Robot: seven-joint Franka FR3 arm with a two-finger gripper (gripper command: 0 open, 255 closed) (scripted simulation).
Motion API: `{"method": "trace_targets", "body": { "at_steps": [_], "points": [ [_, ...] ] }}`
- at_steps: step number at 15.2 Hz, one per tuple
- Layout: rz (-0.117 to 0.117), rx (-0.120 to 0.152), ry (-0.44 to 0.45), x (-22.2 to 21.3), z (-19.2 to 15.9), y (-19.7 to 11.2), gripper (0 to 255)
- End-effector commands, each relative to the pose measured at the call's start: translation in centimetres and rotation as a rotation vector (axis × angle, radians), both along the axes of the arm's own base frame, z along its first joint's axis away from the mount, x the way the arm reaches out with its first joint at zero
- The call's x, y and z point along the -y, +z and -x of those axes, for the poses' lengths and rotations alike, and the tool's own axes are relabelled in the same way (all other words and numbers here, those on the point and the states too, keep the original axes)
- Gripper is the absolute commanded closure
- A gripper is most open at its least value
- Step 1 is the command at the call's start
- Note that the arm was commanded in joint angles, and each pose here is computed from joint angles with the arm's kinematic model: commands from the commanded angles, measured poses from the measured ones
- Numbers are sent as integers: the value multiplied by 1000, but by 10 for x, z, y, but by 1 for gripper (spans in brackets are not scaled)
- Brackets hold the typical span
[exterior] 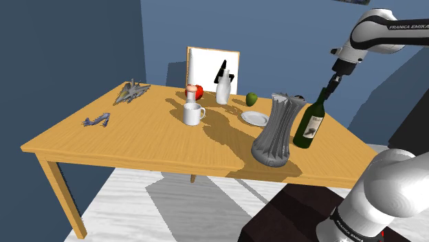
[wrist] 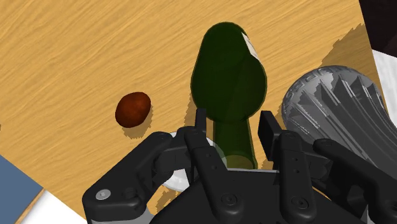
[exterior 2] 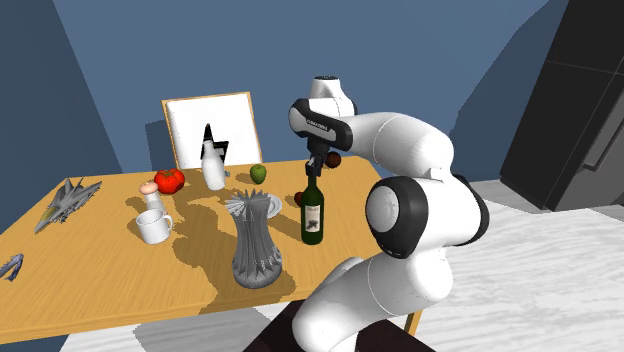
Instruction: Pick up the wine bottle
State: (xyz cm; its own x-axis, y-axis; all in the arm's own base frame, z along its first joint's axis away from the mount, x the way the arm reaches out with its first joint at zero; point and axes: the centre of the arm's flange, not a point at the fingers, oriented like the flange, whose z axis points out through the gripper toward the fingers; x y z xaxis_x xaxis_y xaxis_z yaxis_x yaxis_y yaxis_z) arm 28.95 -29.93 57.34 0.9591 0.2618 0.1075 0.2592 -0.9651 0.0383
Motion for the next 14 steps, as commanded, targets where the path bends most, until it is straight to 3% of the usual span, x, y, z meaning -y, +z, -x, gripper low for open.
{"method": "trace_targets", "body": {
  "at_steps": [1, 7, 14],
  "points": [
    [0, -1, 0, 0, 0, -1, 255],
    [0, -1, 0, 0, -1, -1, 255],
    [0, -1, 0, 0, -1, 36, 255]
  ]
}}
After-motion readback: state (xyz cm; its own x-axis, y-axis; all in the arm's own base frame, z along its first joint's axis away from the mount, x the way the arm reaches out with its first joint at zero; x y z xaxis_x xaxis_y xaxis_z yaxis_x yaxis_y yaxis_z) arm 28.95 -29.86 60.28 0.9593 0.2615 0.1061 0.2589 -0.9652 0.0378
